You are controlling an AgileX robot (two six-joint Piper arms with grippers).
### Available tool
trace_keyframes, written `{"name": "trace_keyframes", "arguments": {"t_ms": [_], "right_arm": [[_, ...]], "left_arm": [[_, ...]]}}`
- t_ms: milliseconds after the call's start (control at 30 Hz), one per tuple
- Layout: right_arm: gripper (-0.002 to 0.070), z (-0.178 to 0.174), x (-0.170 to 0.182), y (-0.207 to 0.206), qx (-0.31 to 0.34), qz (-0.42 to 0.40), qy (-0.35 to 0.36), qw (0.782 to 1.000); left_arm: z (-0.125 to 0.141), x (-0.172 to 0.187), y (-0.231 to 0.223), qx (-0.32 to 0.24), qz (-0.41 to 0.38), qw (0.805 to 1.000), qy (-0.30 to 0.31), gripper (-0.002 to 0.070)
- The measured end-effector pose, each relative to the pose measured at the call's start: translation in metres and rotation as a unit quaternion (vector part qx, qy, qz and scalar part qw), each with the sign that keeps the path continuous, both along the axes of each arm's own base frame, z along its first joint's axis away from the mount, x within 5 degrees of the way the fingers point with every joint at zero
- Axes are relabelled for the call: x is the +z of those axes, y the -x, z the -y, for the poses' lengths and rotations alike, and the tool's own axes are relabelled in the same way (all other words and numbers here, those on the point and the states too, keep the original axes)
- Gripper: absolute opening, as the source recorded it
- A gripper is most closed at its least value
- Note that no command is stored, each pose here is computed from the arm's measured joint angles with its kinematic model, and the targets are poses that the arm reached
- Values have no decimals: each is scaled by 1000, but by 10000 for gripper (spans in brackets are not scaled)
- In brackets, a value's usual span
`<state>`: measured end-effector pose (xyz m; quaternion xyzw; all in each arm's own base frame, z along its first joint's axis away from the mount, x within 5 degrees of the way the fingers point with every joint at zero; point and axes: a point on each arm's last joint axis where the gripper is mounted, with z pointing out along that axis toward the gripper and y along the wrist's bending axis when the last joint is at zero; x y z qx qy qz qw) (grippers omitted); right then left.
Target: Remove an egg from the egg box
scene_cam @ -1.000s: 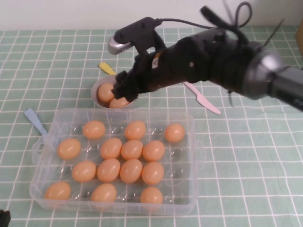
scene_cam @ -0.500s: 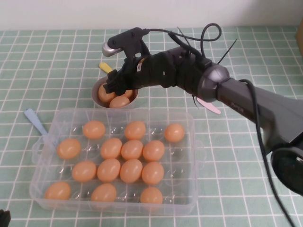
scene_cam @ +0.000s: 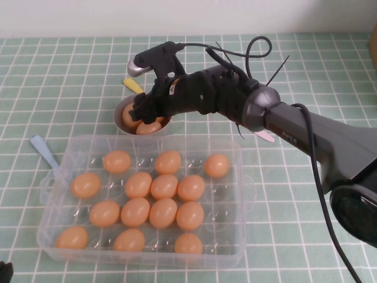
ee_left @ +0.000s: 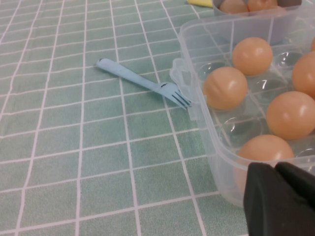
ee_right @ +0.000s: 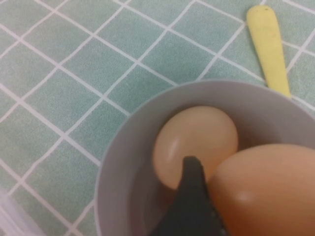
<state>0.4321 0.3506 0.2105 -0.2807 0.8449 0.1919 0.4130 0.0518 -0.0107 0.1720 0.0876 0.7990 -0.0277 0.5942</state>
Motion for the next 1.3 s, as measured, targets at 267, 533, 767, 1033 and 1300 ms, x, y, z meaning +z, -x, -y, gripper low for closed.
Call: {"name": "trace_keyframes", "arguments": {"t_ms": [267,533,767,1033,1300], "right_arm": [[536,0,0,0,0,-1,-1,1000],[540,0,-1,0,1,-3,3,1000],[540,7,31,10,9,-3,16,1000],[342,27,103,49,33,-10,79,996],[4,50,140,103,46,-103,189,975]], "left_arm": [[0,0,0,0,0,1000,0,-5],[0,0,0,0,0,1000,0,-5],[0,0,0,0,0,1000,0,-5],[0,0,0,0,0,1000,0,-5],[0,0,0,0,0,1000,0,-5]]}}
